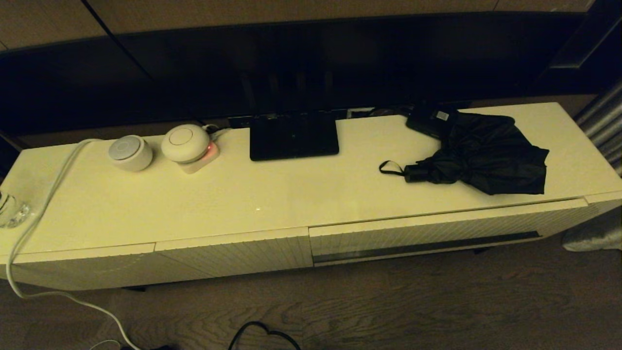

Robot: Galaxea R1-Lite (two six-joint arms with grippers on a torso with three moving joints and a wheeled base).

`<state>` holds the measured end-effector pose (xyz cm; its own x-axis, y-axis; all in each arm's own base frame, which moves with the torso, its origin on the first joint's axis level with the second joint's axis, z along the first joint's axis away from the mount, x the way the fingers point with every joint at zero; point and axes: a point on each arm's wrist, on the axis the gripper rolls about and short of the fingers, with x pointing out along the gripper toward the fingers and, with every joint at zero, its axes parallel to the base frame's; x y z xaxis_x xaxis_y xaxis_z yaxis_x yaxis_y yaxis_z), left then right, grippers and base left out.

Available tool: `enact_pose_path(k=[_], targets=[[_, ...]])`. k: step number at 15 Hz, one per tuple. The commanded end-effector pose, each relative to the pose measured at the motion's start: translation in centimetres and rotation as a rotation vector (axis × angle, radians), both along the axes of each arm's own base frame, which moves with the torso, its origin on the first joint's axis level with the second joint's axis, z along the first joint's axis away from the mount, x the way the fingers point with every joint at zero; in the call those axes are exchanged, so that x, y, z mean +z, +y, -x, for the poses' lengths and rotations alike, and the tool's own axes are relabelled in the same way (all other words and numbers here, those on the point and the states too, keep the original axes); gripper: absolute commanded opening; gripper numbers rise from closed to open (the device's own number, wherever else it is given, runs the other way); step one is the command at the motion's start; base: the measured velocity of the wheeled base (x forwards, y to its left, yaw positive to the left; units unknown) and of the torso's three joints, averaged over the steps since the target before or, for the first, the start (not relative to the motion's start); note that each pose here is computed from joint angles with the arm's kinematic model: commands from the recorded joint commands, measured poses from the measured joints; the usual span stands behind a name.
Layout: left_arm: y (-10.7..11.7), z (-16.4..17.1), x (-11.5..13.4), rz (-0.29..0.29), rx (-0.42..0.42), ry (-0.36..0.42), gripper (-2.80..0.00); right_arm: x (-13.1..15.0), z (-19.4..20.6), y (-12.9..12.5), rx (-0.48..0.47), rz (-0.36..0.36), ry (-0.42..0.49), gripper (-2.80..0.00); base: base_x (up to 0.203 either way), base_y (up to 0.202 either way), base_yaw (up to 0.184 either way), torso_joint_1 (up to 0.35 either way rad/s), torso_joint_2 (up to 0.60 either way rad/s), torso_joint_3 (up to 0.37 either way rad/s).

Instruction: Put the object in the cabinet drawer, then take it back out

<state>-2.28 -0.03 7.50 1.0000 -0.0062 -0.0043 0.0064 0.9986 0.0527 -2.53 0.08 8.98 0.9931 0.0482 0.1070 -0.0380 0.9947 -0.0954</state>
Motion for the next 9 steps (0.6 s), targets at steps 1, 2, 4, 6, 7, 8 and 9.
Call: enact_pose_path(k=[1, 2, 4, 6, 7, 8, 9], targets=[[0.00, -0.02, -0.09, 0.001, 0.000, 0.003, -2.80, -1.47, -0.24, 0.00, 0.001, 0.013, 0.110, -2.80, 0.000, 0.000, 0.000, 0.000, 0.00, 0.000], [0.00, -0.02, -0.09, 0.000, 0.000, 0.003, -2.80, -1.39, -0.24, 0.01, 0.002, 0.012, 0.101, -2.80, 0.000, 0.000, 0.000, 0.000, 0.00, 0.000], [0.00, -0.02, -0.09, 0.000, 0.000, 0.003, -2.80, -1.41, -0.24, 0.01, 0.004, -0.003, 0.103, -2.80, 0.000, 0.000, 0.000, 0.000, 0.00, 0.000], [0.00, -0.02, -0.09, -0.001, 0.000, 0.003, -2.80, -1.41, -0.24, 0.01, 0.005, -0.009, 0.103, -2.80, 0.000, 0.000, 0.000, 0.000, 0.00, 0.000], [0.00, -0.02, -0.09, 0.001, 0.000, 0.003, -2.80, -1.41, -0.24, 0.01, 0.005, -0.009, 0.103, -2.80, 0.000, 0.000, 0.000, 0.000, 0.00, 0.000], [0.00, -0.02, -0.09, 0.000, 0.000, 0.003, -2.80, -1.41, -0.24, 0.01, 0.005, -0.009, 0.103, -2.80, 0.000, 0.000, 0.000, 0.000, 0.00, 0.000], [0.00, -0.02, -0.09, 0.000, 0.000, 0.003, -2.80, -1.41, -0.24, 0.01, 0.003, -0.009, 0.103, -2.80, 0.000, 0.000, 0.000, 0.000, 0.00, 0.000]])
